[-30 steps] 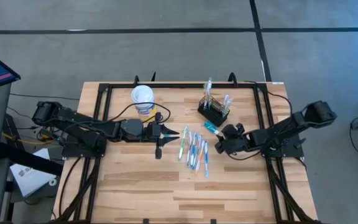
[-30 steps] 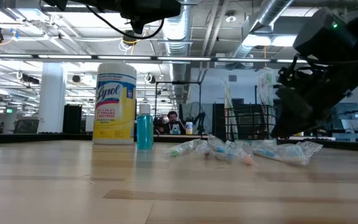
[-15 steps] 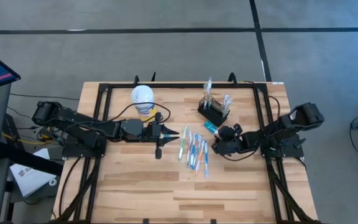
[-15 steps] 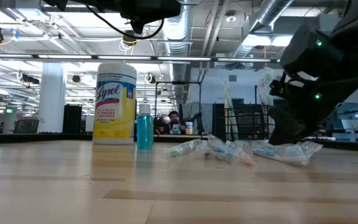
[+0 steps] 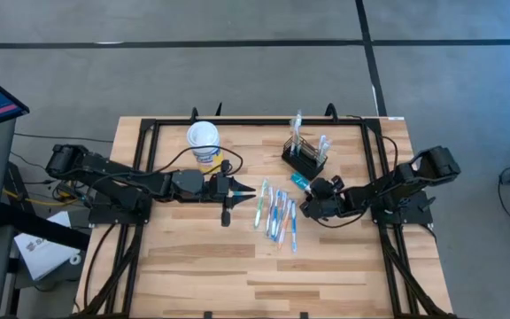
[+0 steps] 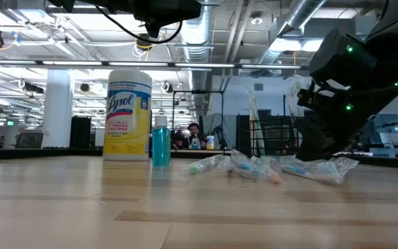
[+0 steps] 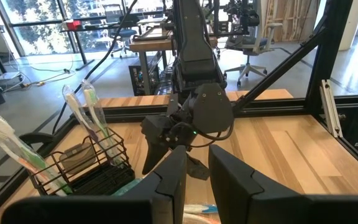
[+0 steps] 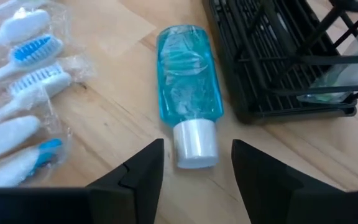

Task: Pick & Place toothbrushing station
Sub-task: Put the right blue mouthwash into the black wire organizer

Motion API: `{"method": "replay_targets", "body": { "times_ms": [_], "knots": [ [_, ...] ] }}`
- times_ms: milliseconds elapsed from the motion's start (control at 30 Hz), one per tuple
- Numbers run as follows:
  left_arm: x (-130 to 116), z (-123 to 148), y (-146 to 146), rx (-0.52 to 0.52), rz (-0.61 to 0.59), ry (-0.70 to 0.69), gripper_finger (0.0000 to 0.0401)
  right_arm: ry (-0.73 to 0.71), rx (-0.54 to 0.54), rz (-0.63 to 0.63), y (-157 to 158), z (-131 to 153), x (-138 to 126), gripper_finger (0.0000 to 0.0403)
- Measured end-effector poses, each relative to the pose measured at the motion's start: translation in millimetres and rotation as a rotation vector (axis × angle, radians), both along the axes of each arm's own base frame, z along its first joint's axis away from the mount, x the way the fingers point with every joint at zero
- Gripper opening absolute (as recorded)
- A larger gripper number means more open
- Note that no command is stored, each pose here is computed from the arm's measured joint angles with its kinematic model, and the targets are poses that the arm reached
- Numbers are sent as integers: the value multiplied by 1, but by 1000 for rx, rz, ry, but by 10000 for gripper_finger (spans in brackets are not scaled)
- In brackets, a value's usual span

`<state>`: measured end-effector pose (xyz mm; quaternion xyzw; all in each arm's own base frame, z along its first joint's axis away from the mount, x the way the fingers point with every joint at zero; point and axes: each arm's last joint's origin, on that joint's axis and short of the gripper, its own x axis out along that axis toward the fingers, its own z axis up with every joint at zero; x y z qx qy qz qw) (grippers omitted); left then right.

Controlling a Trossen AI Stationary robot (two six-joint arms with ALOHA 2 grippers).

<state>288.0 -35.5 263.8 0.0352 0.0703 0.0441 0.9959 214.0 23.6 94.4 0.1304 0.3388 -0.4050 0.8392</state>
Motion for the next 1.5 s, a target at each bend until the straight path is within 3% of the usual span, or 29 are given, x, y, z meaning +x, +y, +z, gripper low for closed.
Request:
{"method": "replay_targets", "body": {
  "times_ms": [167, 400, 900, 1200, 1500],
  "knots": [
    [0, 0, 0, 0, 0, 1, 62, -11, 2, 2, 0, 1, 1, 149],
    [0, 0, 0, 1, 0, 4, 62, -10, 19, 11, 1, 0, 1, 76],
    [0, -1, 0, 1, 0, 7, 62, -35, 102, 87, 7, 7, 2, 77],
    [-1, -3, 0, 10, -1, 34, 62, -145, 117, 149, 11, 35, -1, 77],
    [-1, -9, -1, 140, -27, 93, 62, -304, 154, 221, 20, 72, 0, 77]
  ]
}}
